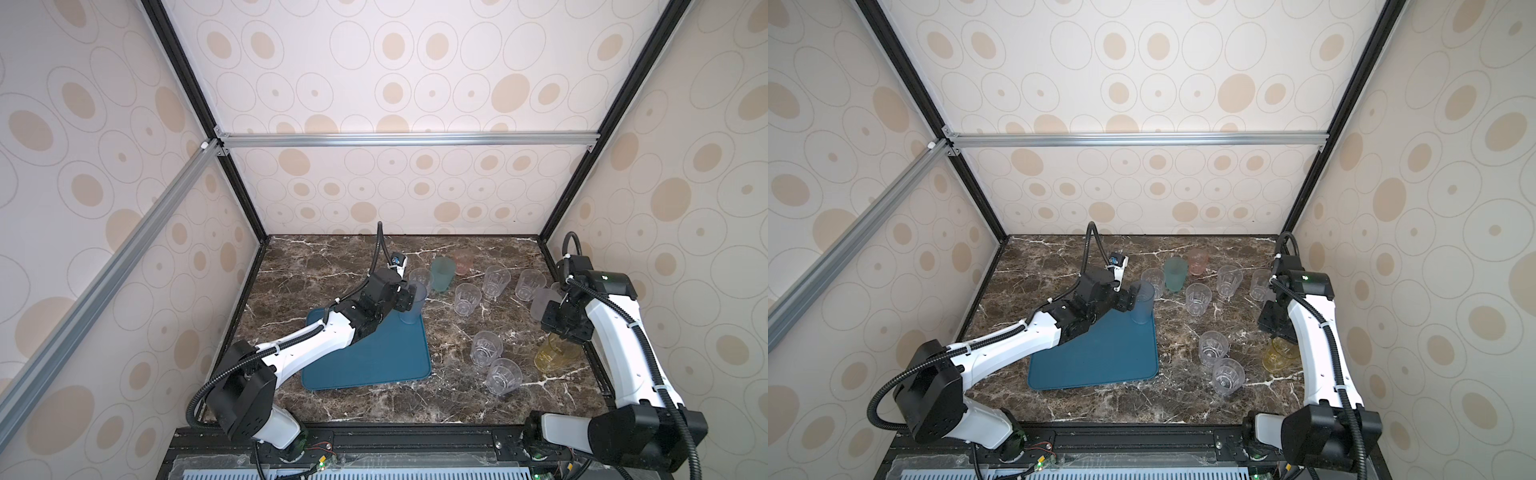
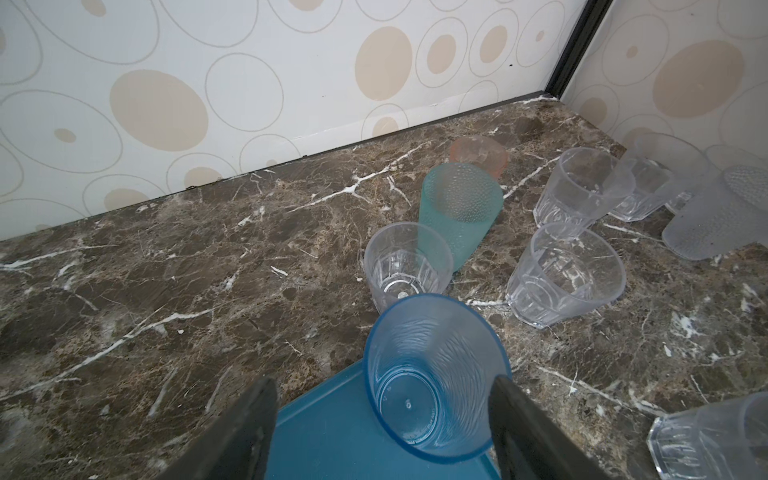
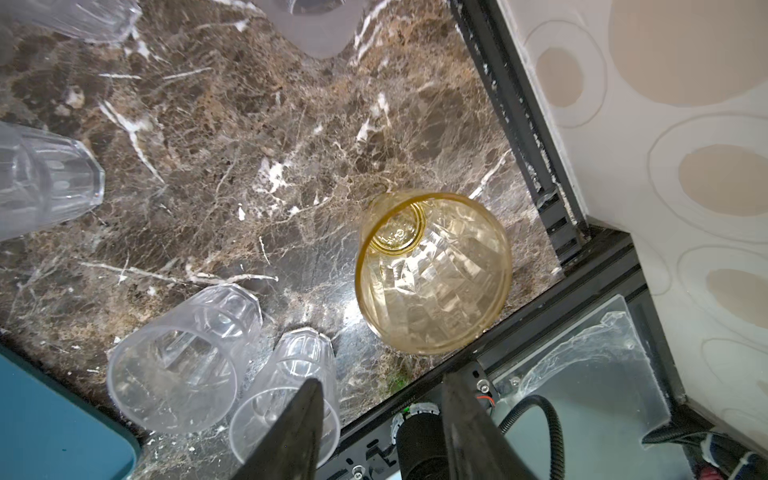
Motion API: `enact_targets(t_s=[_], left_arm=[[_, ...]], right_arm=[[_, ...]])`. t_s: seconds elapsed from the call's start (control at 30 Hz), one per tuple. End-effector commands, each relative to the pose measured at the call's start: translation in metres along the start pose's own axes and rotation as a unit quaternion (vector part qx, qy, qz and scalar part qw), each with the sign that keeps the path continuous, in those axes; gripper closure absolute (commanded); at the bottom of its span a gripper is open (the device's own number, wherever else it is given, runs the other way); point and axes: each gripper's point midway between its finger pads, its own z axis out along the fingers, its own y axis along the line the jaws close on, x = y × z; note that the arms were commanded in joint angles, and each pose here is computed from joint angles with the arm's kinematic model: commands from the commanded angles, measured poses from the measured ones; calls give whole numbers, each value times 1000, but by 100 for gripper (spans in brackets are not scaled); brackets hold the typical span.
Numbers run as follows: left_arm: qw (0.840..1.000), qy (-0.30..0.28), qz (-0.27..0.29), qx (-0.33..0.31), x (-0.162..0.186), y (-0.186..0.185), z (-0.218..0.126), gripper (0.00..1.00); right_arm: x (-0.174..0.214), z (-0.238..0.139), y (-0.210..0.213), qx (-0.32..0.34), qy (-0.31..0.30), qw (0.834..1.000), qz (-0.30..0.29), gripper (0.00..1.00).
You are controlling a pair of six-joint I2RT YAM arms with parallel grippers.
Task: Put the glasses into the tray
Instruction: 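Open the right gripper and reach it to the yellow amber cup, then grasp the yellow amber cup with the right gripper and lift it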
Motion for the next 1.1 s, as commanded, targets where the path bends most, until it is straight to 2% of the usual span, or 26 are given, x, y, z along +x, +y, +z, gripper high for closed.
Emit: enact_targets(t_s=[0.0, 0.23, 0.53, 0.63, 0.83, 1.07], left_arm=[[1000, -17, 10, -3, -10, 0, -7, 19], [1000, -16, 14, -13, -8, 5, -9, 18], [1000, -11, 15, -24, -3, 10, -10, 18], [999, -12, 16, -31, -4, 14, -11, 18], [998, -13, 20, -50, -5, 25, -15, 18], [998, -17, 17, -66, -7, 36, -18, 18]], right_arm=[[0, 11, 11, -23, 6, 1000, 10, 52], [-4, 42, 19, -10, 33, 999, -2, 57], [-14, 65, 17, 20, 34, 999, -16, 63], [-16, 72, 18, 24, 37, 999, -22, 69], [-21, 74, 15, 39, 35, 998, -47, 87], [-19, 67, 10, 47, 34, 996, -60, 99]])
